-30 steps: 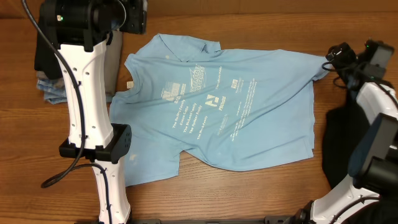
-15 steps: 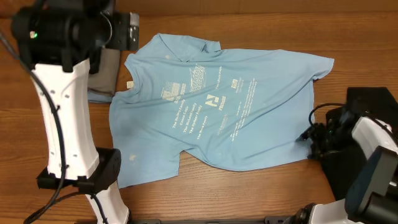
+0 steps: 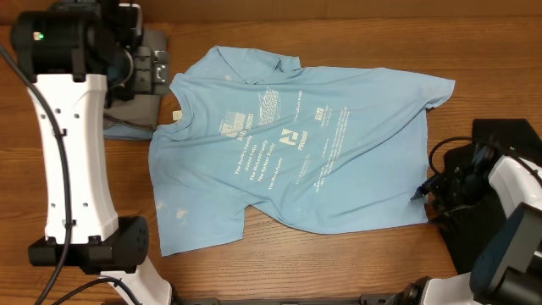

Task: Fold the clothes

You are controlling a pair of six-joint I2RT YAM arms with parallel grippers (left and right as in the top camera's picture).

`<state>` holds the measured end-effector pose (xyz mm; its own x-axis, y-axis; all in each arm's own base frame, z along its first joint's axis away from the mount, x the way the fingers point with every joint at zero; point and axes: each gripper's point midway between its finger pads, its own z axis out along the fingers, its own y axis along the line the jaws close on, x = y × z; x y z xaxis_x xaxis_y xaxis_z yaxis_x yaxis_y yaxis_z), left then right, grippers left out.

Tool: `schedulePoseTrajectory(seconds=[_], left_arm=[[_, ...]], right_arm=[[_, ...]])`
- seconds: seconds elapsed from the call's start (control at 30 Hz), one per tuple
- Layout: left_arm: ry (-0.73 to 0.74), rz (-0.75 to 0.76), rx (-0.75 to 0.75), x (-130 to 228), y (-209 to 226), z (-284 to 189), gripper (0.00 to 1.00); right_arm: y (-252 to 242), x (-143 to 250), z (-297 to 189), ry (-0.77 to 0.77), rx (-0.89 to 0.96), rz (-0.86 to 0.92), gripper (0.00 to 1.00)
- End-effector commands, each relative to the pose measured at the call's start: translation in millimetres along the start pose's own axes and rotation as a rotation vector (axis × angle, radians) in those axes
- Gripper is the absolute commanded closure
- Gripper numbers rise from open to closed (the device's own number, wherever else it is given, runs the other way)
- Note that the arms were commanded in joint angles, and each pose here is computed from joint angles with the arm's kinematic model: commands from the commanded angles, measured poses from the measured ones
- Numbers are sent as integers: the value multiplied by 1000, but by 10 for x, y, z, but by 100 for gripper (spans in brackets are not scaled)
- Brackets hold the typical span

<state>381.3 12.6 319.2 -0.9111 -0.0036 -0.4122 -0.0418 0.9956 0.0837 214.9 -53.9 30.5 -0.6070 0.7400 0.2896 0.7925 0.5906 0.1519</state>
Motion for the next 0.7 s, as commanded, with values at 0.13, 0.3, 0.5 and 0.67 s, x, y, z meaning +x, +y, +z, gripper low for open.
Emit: schedulePoseTrajectory(seconds=[0.13,0.3,0.5,0.67], left_arm=[[-27,-68,0,27,165,-115,0],[-26,-68,0,23,165,-106,0],[-23,-68,0,16,164,-87,0],[-23,-68,-1,17,164,-87,0]], right_arm=[[-141,205,67,44,33,57,40],[-247,140,497,-26,1,148,72],[-443,111,-25,-54,201,148,96],[-328,515,-168,49,115,294,96]])
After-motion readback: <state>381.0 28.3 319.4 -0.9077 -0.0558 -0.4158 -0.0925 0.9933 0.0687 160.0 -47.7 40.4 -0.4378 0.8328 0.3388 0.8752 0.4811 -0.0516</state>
